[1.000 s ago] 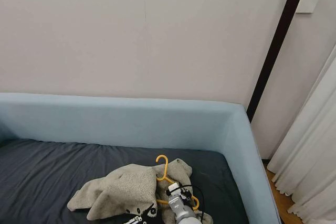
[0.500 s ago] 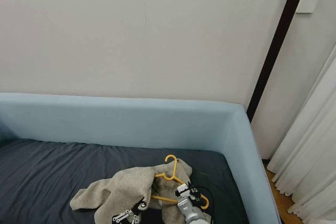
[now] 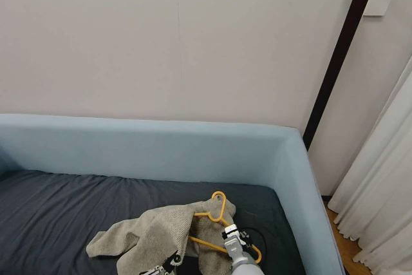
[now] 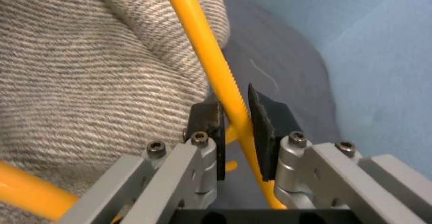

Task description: Pick up the clothes from the sofa and hang them on the clothes hanger.

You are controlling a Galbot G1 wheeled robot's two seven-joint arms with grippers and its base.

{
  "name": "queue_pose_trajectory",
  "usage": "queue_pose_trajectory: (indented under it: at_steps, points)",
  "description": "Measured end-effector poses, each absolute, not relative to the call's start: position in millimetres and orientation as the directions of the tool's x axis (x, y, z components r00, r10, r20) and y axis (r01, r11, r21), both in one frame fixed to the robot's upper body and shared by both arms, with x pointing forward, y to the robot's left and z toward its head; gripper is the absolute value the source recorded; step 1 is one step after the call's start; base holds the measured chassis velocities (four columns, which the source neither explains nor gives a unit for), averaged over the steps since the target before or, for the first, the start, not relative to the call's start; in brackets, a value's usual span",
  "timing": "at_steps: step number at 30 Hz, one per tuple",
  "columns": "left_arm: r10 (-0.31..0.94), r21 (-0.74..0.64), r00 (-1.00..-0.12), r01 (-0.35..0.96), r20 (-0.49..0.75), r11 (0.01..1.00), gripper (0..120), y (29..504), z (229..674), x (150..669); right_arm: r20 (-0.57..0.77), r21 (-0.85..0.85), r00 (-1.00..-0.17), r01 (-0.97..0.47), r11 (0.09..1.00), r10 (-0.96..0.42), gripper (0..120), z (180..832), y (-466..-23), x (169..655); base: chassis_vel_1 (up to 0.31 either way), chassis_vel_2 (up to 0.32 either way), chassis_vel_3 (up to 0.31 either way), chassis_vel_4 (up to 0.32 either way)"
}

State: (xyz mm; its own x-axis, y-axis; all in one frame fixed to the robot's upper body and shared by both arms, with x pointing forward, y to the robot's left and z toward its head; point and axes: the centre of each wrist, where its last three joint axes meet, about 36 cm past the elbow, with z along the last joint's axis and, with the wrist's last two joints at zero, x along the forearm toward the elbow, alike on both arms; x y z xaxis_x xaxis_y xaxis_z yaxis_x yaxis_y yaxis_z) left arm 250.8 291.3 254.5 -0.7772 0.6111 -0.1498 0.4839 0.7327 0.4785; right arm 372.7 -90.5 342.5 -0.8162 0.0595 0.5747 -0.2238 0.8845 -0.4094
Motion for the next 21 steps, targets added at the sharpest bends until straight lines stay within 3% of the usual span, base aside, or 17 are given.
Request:
queue_pose_trajectory:
  at_steps: [8, 21]
  points:
    - [0.612, 0.472, -0.772, 0.481, -0.170, 0.739, 0, 282.8, 254.7, 257.2, 0.591, -0.414, -0.806, -0.254, 0.874, 0.046, 11, 348.4, -105.4, 349.9, 0.000, 0.000, 0.000, 0.000]
    - [0.664, 0.451, -0.728, 0.541, -0.171, 0.710, 0, 253.4, 255.3, 244.9, 0.594, -0.464, -0.797, -0.231, 0.855, 0.107, 11, 326.7, -88.6, 385.2, 0.000, 0.000, 0.000, 0.000]
